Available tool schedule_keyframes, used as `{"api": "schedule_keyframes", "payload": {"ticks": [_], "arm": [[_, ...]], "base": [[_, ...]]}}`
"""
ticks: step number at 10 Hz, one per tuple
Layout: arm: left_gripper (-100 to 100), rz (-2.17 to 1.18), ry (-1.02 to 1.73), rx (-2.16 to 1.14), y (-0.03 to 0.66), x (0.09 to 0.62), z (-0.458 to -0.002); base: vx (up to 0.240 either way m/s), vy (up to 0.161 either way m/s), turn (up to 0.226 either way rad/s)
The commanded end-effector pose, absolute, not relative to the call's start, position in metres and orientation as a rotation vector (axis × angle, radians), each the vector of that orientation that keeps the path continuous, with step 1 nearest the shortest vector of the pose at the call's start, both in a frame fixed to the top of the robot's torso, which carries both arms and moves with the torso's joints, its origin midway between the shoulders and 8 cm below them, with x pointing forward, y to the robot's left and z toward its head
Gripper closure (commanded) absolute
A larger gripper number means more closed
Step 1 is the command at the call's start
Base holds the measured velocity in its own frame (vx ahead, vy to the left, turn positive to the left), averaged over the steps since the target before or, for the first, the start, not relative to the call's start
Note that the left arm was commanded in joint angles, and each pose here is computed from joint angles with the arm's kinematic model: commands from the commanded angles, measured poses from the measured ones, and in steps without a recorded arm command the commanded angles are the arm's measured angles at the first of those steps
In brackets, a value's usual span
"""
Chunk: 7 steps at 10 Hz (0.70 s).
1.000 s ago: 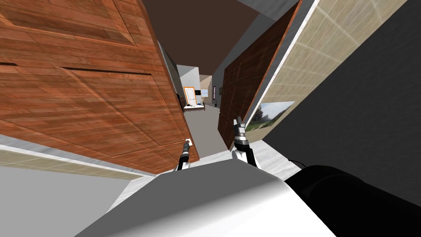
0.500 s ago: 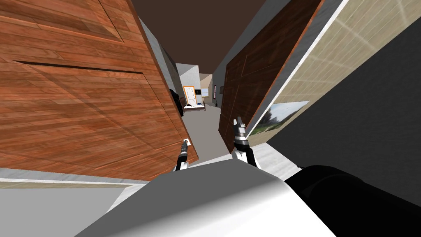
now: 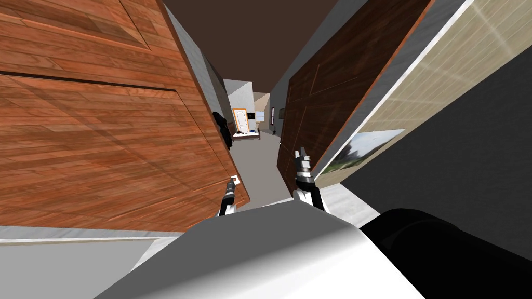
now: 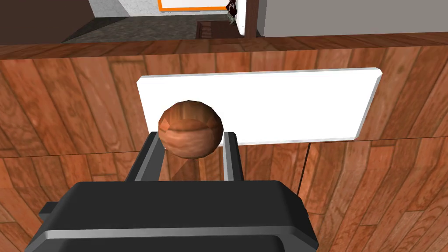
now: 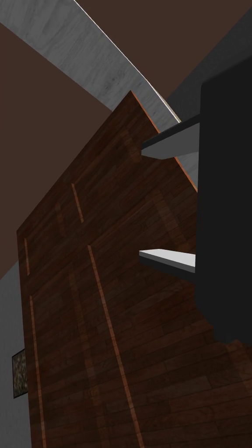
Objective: Push the door open
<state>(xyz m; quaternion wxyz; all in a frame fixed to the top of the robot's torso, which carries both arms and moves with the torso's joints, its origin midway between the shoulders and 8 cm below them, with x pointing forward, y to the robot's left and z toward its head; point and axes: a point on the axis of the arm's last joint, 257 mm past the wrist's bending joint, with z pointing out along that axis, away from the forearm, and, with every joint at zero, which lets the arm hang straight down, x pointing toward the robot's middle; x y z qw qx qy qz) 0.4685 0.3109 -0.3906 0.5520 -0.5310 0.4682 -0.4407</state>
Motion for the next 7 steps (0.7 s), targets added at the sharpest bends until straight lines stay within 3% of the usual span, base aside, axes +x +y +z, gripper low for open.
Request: {"api": "schedule_keyframes", "payload": {"ticks": [1,3,4,7], "arm": [[100,-1.034,1.092,-1.246,0.321,0.47,-0.388],[100,-1.001,1.064,-1.258,0.341,0.467,-0.387],[-100,-1.013,1.077,-1.264,0.332,0.467,-0.39],[-100,-1.022,1.069,-1.273,0.328,0.468,-0.39]], "base": [[0.019,0.0,-0.011],[0.142,-0.026,0.099],[-0.008,-0.077,0.045],[-0.205,-0.088,0.028]]}}
